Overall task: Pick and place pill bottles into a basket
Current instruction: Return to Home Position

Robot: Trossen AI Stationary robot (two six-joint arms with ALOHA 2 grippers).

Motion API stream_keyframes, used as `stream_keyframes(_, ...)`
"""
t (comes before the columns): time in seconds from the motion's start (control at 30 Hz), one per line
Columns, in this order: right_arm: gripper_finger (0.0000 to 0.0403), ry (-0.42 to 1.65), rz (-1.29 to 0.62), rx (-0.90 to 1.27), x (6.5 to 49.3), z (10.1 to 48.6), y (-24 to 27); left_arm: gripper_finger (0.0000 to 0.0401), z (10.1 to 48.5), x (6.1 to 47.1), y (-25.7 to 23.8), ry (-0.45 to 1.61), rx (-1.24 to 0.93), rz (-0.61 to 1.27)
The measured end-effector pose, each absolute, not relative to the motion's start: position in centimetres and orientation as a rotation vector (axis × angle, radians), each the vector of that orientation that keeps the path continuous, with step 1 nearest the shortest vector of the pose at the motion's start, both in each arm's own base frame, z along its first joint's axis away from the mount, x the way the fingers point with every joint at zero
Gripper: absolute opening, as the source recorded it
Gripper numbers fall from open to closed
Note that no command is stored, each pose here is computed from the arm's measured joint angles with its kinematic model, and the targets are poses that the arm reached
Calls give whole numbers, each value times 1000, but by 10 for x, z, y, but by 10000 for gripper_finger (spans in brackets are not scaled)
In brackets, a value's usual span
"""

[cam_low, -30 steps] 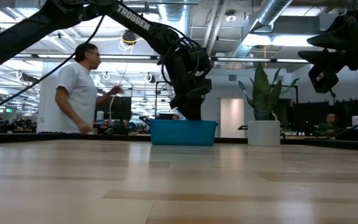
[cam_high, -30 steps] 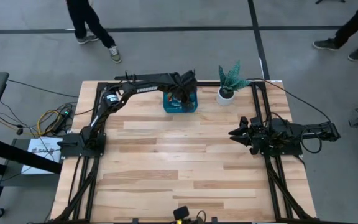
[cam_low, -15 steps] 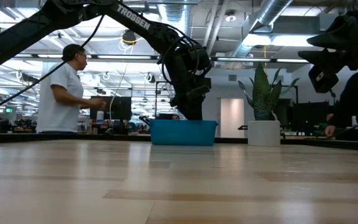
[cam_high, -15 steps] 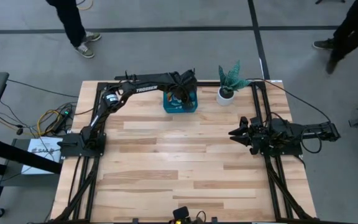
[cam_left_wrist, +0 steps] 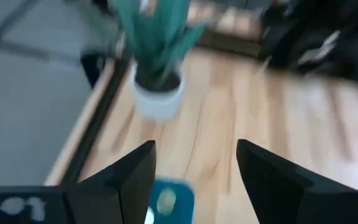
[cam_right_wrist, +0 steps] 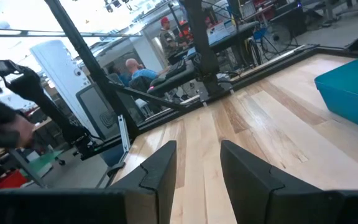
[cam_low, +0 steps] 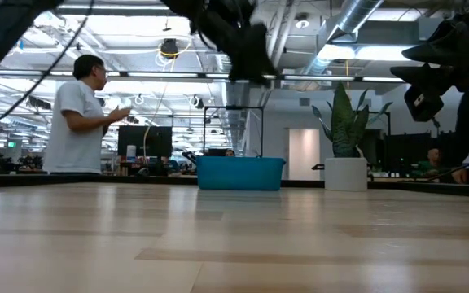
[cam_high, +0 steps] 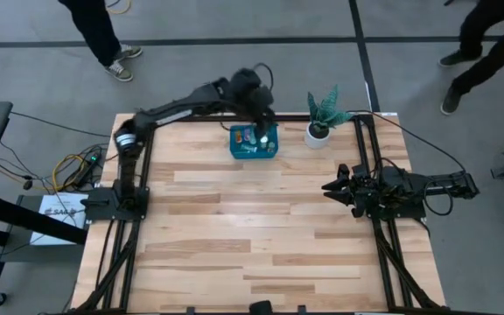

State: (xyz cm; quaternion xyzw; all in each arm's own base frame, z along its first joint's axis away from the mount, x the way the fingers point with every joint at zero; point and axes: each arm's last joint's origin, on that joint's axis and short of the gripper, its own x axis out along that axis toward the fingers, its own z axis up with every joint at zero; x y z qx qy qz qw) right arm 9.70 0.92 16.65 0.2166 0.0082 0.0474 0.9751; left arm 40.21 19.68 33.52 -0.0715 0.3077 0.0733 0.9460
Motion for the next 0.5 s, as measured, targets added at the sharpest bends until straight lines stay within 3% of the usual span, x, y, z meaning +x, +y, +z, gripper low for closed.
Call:
stream_keyframes(0.23, 118, 16, 95, 437, 97, 166, 9, 213, 405, 368, 177, 412, -46, 121)
stream_keyframes(0.5, 118, 17, 95, 437, 97, 166, 9, 213, 451, 328, 153, 329, 16, 75)
